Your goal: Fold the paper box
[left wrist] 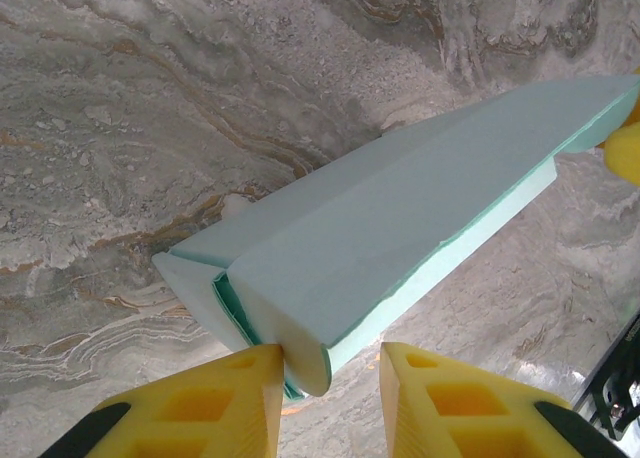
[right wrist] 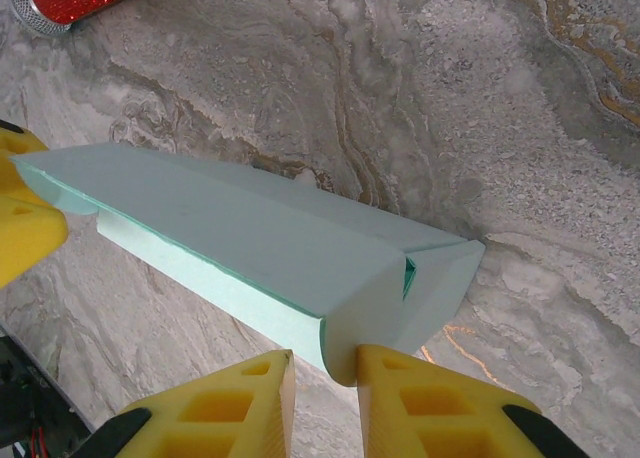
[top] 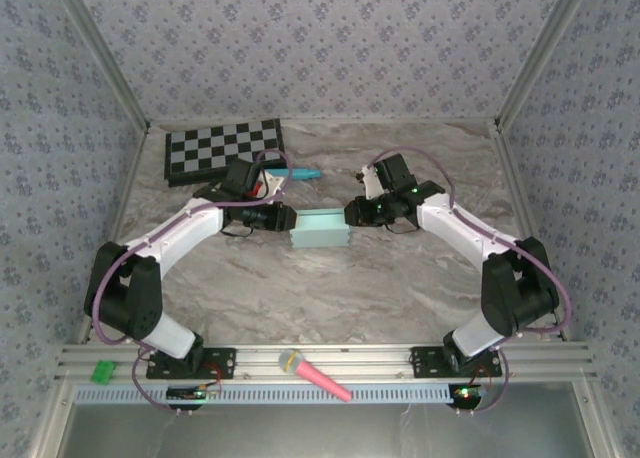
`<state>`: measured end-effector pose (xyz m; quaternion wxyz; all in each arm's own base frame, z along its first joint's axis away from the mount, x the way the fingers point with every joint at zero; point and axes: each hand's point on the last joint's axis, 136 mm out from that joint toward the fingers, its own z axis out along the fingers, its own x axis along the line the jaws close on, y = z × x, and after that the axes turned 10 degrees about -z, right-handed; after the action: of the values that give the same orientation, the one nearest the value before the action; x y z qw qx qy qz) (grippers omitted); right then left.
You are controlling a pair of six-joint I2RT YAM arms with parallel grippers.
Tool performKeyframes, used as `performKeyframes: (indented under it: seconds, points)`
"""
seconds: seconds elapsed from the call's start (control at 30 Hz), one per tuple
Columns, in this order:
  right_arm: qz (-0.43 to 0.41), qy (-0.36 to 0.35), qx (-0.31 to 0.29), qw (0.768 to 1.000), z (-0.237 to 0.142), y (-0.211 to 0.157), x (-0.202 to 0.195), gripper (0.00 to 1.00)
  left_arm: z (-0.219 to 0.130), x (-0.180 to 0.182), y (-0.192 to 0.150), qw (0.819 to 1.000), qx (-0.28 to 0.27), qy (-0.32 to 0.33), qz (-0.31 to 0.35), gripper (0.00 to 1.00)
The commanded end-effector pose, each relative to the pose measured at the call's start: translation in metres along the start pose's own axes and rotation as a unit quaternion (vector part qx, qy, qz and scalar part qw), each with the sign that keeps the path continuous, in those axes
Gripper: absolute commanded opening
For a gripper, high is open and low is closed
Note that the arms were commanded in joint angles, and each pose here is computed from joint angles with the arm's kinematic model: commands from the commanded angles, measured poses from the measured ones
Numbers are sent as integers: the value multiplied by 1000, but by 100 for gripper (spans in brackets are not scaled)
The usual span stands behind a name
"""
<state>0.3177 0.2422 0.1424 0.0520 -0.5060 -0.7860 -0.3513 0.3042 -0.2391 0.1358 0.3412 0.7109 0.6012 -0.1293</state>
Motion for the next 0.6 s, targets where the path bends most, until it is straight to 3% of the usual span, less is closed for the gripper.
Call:
performKeyframes:
  seconds: [0.0,0.57]
  points:
    - [4,35,12,999,5,1,16,26,6,-5,-7,1000,17,-11,5,32]
    - [8,45,8,999,6,2,22,30,5,-7,-5,1000,12,-12,5,32]
